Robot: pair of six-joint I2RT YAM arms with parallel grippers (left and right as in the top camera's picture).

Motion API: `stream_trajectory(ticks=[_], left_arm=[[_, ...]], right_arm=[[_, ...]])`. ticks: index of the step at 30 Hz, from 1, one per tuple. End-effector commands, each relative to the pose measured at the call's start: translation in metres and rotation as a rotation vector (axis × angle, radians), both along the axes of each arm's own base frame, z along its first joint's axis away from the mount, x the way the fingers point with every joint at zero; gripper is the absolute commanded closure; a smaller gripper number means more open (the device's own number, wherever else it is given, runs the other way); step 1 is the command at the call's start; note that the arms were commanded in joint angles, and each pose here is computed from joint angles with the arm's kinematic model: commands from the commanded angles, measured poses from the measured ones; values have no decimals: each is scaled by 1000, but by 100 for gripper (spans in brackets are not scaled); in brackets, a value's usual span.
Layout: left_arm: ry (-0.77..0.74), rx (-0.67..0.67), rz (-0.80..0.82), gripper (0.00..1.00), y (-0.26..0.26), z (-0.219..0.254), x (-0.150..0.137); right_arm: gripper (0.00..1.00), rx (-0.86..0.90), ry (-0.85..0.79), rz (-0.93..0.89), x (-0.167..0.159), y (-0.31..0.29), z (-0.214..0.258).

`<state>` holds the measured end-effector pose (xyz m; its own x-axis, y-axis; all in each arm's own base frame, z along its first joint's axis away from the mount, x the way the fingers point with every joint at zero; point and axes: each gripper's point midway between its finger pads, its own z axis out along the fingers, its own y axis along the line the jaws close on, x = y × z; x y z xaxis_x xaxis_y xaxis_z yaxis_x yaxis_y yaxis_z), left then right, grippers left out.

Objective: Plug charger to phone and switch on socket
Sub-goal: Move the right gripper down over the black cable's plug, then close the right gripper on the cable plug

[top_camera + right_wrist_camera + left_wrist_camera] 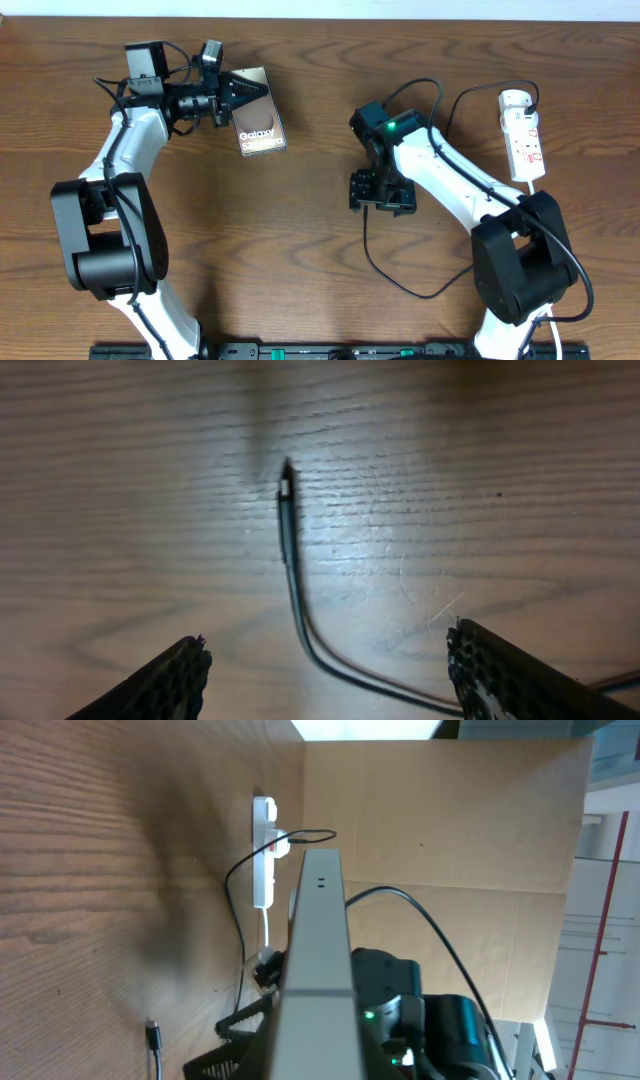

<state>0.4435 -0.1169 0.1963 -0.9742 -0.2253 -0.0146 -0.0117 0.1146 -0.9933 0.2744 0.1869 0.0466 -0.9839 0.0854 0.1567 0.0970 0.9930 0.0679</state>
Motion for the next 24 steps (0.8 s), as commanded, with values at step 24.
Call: stream_trajectory(ticks=[24], left_arm=[[-68,-30,-43,93,-2,12,-4]], right_arm=[[35,-13,-38,-33,-15,9,-39]])
